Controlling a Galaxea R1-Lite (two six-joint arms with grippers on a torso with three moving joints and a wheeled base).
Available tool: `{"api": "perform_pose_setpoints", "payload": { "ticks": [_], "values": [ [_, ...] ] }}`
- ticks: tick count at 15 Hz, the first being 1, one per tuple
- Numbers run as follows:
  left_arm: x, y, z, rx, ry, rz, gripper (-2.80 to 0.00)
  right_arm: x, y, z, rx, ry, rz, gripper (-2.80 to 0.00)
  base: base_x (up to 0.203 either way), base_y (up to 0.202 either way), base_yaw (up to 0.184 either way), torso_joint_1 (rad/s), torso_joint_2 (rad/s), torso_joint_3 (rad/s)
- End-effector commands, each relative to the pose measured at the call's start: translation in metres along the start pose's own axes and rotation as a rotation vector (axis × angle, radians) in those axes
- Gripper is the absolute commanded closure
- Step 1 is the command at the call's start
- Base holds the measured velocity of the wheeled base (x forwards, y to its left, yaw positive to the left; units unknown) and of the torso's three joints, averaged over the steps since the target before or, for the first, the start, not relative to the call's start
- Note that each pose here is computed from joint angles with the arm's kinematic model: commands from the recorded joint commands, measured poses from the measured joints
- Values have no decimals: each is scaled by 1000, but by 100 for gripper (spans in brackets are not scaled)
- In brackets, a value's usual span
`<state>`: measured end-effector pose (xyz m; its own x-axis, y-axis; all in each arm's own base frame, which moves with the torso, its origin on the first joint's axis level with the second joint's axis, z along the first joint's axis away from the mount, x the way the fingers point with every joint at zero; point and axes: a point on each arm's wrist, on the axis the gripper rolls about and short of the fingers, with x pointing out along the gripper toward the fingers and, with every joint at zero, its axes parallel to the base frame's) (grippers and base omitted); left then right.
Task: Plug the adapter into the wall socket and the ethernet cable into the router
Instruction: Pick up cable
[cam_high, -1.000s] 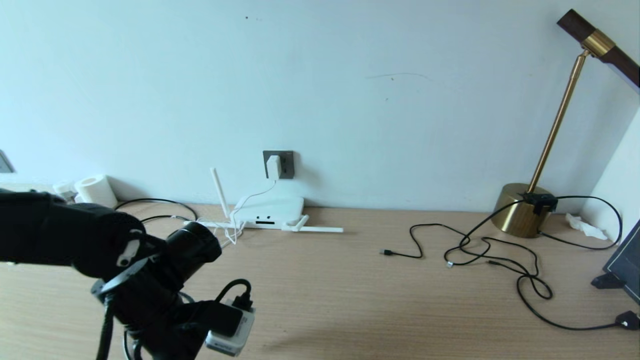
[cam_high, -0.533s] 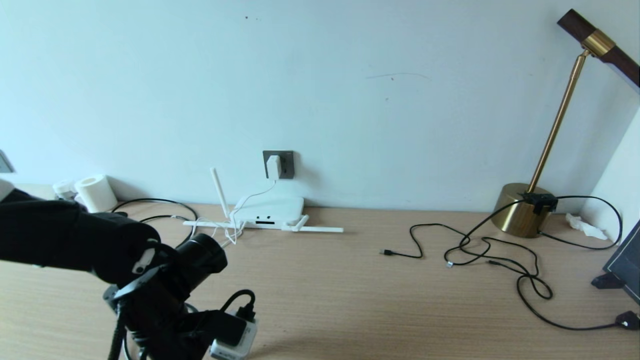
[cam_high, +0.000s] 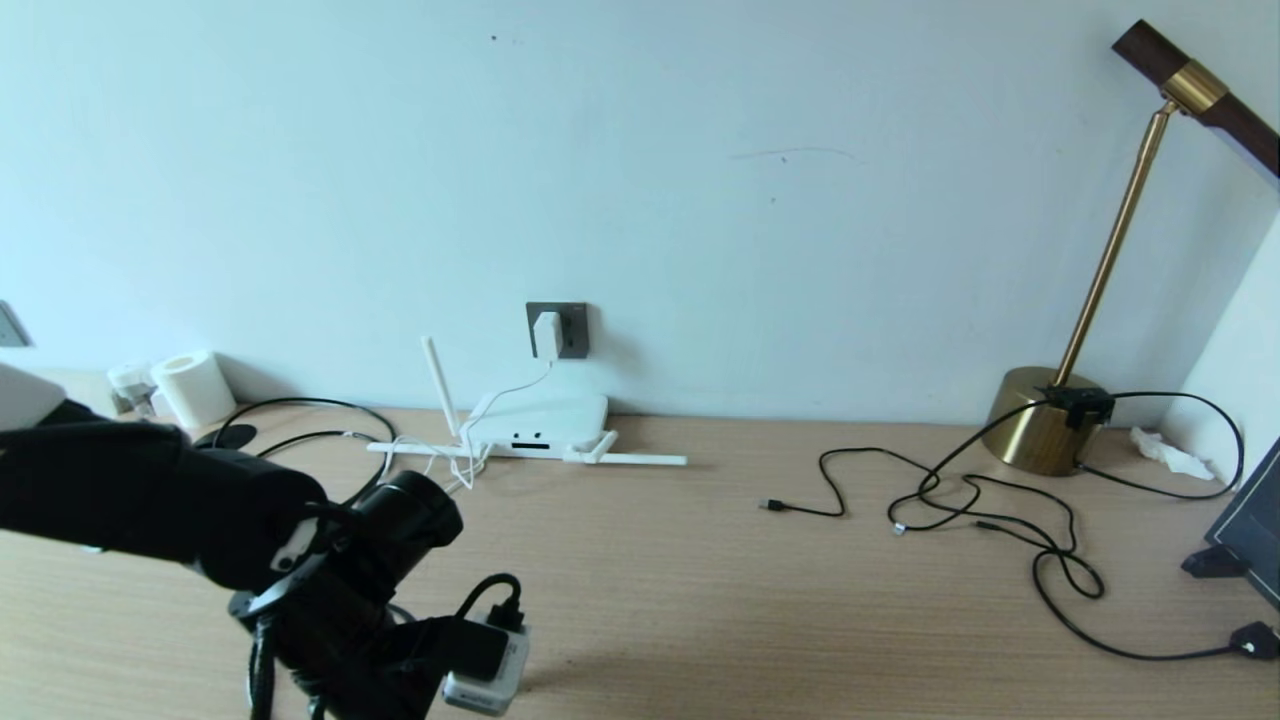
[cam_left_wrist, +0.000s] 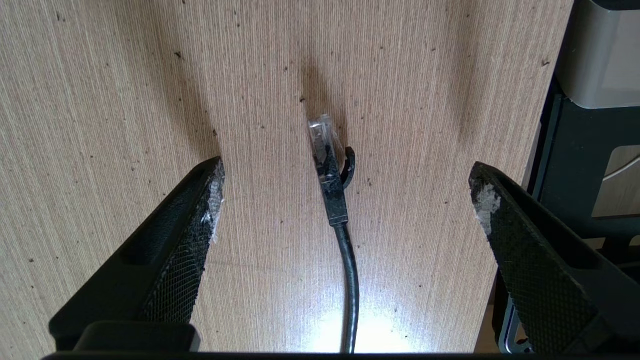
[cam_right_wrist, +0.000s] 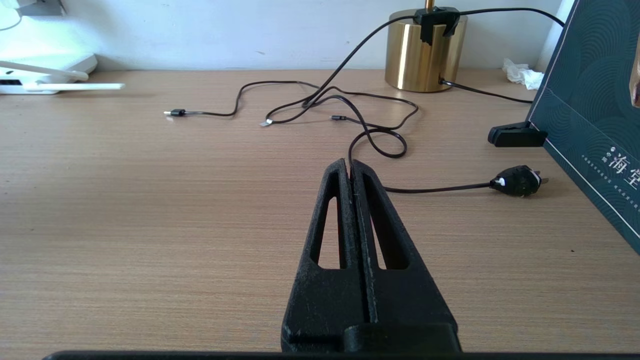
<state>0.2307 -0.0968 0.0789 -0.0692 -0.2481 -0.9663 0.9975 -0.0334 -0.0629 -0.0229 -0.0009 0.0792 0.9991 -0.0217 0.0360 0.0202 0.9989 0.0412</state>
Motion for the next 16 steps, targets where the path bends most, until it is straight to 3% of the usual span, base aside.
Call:
{"api": "perform_pose_setpoints", "payload": {
  "ticks": [1,11,12,13,16],
  "values": [
    [3,-1,-1,0,9,-20,-280,1,0,-3,-1,10,0,0,0,0,0,0,0,0],
    [0,-8,-6,-14,21,-41,-280,1,0,-3,-1,10,0,0,0,0,0,0,0,0],
    [0,-8,-6,-15,21,-43,-84,1,0,-3,-1,10,0,0,0,0,0,0,0,0],
    [1,-7,-6,-15,21,-44,0,1,0,-3,-1,10,0,0,0,0,0,0,0,0],
    [2,-8,-6,-16,22,-49,0,1,0,-3,-1,10,0,0,0,0,0,0,0,0]
  ]
}}
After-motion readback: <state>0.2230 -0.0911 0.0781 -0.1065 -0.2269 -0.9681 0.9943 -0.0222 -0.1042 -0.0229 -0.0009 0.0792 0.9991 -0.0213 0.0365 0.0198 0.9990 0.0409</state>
